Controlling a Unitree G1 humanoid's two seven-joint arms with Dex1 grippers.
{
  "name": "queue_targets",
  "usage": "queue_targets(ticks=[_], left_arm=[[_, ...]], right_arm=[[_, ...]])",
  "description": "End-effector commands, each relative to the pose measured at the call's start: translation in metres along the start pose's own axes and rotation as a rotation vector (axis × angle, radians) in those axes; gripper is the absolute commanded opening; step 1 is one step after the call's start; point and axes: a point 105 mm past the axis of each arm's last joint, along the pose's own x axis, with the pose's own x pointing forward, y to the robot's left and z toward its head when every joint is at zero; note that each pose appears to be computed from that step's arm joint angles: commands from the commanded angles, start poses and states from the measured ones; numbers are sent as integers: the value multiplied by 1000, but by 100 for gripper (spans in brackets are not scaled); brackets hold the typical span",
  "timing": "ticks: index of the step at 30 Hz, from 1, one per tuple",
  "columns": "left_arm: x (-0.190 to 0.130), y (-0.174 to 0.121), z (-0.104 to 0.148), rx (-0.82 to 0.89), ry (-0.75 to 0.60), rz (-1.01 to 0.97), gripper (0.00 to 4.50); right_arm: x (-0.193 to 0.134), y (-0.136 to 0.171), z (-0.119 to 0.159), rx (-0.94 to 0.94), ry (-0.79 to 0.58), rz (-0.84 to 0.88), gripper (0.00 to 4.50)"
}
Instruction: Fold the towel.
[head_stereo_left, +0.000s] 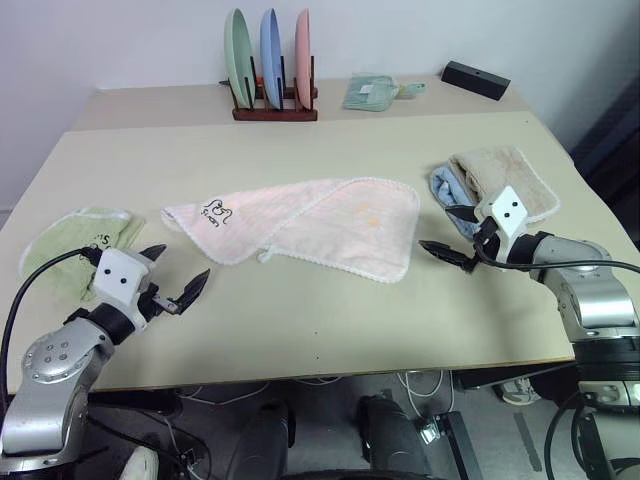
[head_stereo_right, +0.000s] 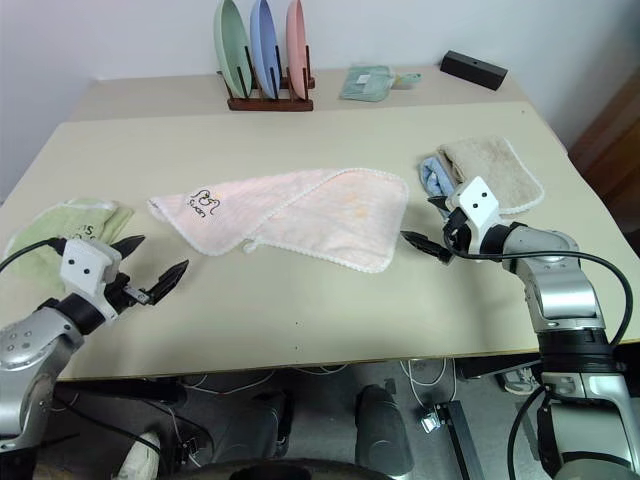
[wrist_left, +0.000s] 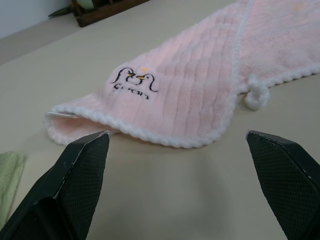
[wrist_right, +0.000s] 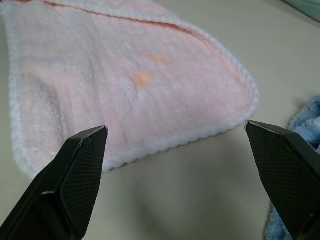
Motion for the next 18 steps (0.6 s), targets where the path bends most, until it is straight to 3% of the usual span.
queue_targets(ticks=[1, 11, 18], left_arm=[[-5, 4, 11, 34, -24, 24, 448], [-7, -1, 18, 59, -31, 4, 448], [3, -44, 24, 142, -31, -213, 448]], right_arm=[[4, 2, 20, -52, -50, 15, 450], [15, 12, 21, -48, -65, 41, 450], [26, 33, 26, 12, -79, 84, 450]])
